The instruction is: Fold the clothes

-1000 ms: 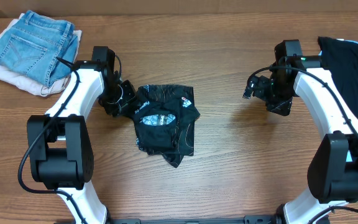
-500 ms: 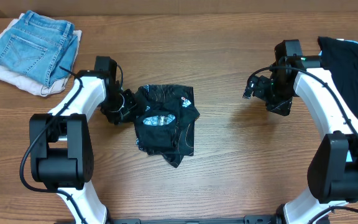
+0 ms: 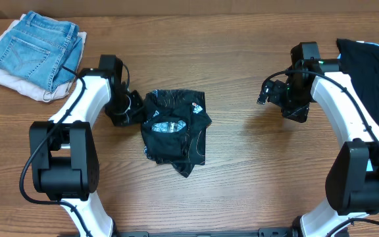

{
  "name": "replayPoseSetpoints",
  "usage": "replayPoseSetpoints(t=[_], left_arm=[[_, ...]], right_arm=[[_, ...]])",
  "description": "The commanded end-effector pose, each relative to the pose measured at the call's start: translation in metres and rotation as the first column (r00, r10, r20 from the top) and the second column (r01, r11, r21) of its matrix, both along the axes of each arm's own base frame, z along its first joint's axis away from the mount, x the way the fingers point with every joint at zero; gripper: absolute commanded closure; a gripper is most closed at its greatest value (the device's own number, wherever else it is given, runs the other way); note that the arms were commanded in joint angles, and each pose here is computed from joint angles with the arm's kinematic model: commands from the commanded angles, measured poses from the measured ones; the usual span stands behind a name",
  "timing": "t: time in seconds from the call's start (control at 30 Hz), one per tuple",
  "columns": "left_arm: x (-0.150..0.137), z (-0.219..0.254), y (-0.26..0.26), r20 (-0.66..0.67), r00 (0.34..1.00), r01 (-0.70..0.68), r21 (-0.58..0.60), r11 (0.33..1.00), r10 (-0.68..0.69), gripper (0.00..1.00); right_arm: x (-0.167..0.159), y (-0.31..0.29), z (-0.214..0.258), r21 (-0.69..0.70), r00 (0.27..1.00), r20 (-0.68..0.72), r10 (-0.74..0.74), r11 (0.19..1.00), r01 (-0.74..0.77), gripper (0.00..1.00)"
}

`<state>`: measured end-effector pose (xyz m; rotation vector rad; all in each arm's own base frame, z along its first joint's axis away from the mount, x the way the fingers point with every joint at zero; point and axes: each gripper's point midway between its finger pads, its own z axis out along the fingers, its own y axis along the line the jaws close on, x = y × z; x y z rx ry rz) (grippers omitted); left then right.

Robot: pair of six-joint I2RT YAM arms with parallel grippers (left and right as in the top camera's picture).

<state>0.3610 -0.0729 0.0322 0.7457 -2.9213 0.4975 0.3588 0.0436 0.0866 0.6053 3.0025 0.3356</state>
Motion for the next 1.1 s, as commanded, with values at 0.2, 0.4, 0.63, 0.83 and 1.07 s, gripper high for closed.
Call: replayPoseSetpoints(t=[0.2, 0.4, 0.63, 0.83, 1.07], left_arm=[[0.021, 0.026, 0.001, 0.065, 0.997, 0.032, 0.023, 0.999, -0.034, 0.87], [0.022, 0.027, -0.002, 0.072, 0.997, 0.038, 0.021, 0.999, -0.04, 0.87], [0.033, 0.031, -0.036, 0.139, 0.987, 0.087, -0.031, 0.996, -0.082, 0.95], [0.051, 0.038, -0.076, 0.239, 0.966, 0.111, -0.051, 0.992, -0.096, 0.96], [0.058, 0.044, -0.11, 0.294, 0.951, 0.124, -0.079, 0.989, -0.096, 0.96]], right_arm=[[0.002, 0.001, 0.01, 0.003, 0.999, 0.033, 0.001, 1.0, -0.001, 0.03], [0.002, 0.001, 0.01, 0.003, 0.999, 0.034, 0.001, 1.0, -0.001, 0.03], [0.004, 0.001, 0.01, 0.003, 0.999, 0.04, 0.001, 1.0, -0.001, 0.03], [0.004, 0.001, 0.01, 0.003, 0.999, 0.04, 0.001, 1.0, -0.001, 0.03], [0.004, 0.001, 0.01, 0.003, 0.999, 0.039, 0.001, 1.0, -0.001, 0.03]])
